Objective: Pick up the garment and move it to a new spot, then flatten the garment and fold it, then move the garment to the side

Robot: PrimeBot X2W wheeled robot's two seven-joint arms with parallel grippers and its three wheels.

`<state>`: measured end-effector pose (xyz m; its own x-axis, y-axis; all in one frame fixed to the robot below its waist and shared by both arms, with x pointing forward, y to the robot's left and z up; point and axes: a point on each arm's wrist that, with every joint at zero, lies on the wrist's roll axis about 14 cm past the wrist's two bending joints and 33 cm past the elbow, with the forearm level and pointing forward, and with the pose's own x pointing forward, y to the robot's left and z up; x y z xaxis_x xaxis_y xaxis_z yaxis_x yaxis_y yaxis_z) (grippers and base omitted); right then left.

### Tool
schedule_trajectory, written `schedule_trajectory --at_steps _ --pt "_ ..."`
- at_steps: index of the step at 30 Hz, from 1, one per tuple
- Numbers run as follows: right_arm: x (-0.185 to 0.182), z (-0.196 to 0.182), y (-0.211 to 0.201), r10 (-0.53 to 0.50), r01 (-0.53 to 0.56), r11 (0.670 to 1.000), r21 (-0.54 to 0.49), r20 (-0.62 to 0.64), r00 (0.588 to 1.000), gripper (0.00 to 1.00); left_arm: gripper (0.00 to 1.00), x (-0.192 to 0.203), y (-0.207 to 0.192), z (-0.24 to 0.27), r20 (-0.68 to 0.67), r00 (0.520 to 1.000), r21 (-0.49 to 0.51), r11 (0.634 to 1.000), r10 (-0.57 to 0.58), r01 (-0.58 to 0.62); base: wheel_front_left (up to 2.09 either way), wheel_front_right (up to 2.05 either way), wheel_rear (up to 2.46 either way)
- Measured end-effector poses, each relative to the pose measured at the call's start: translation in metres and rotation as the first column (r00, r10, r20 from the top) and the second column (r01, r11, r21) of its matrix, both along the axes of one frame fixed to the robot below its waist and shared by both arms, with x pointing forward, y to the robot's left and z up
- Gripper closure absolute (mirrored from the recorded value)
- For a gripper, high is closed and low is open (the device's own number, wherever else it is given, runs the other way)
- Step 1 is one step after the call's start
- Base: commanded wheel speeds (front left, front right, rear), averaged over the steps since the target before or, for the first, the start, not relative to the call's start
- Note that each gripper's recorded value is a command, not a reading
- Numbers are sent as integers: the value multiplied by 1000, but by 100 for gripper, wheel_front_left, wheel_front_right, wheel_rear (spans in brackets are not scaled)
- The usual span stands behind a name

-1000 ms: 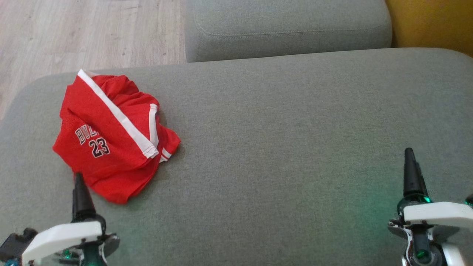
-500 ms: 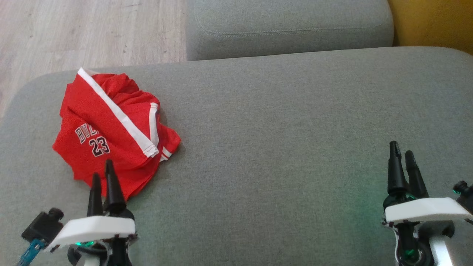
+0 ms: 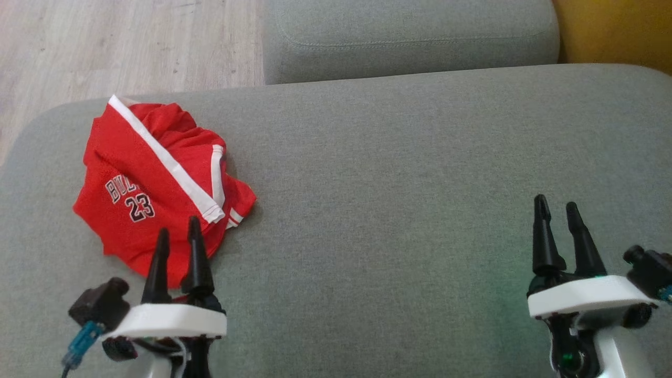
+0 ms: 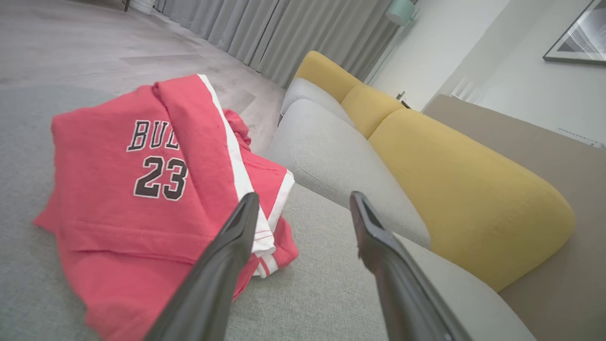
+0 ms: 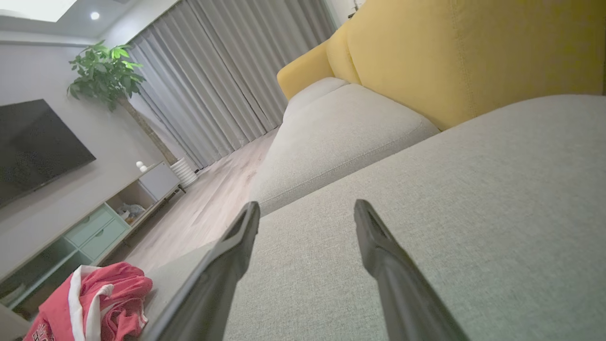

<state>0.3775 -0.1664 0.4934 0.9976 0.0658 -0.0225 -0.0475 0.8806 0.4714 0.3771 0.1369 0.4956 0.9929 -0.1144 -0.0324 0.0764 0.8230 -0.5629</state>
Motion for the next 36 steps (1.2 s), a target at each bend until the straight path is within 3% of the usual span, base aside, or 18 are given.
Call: schedule_trajectory --at_steps 12,25,33,36 --pt "-1 6 13 56 -47 978 -203 40 998 0 0 2 -17 9 57 996 209 977 -65 51 0 0 0" --pt "-3 10 23 108 -74 925 -373 71 992 0 0 2 -35 16 110 984 396 914 -140 85 0 0 0" --pt "0 15 29 148 -79 860 -504 99 984 0 0 3 -51 10 127 963 576 808 -236 122 0 0 0" --pt "2 20 32 166 -75 835 -545 119 979 0 0 3 -57 8 129 949 671 730 -288 130 0 0 0"
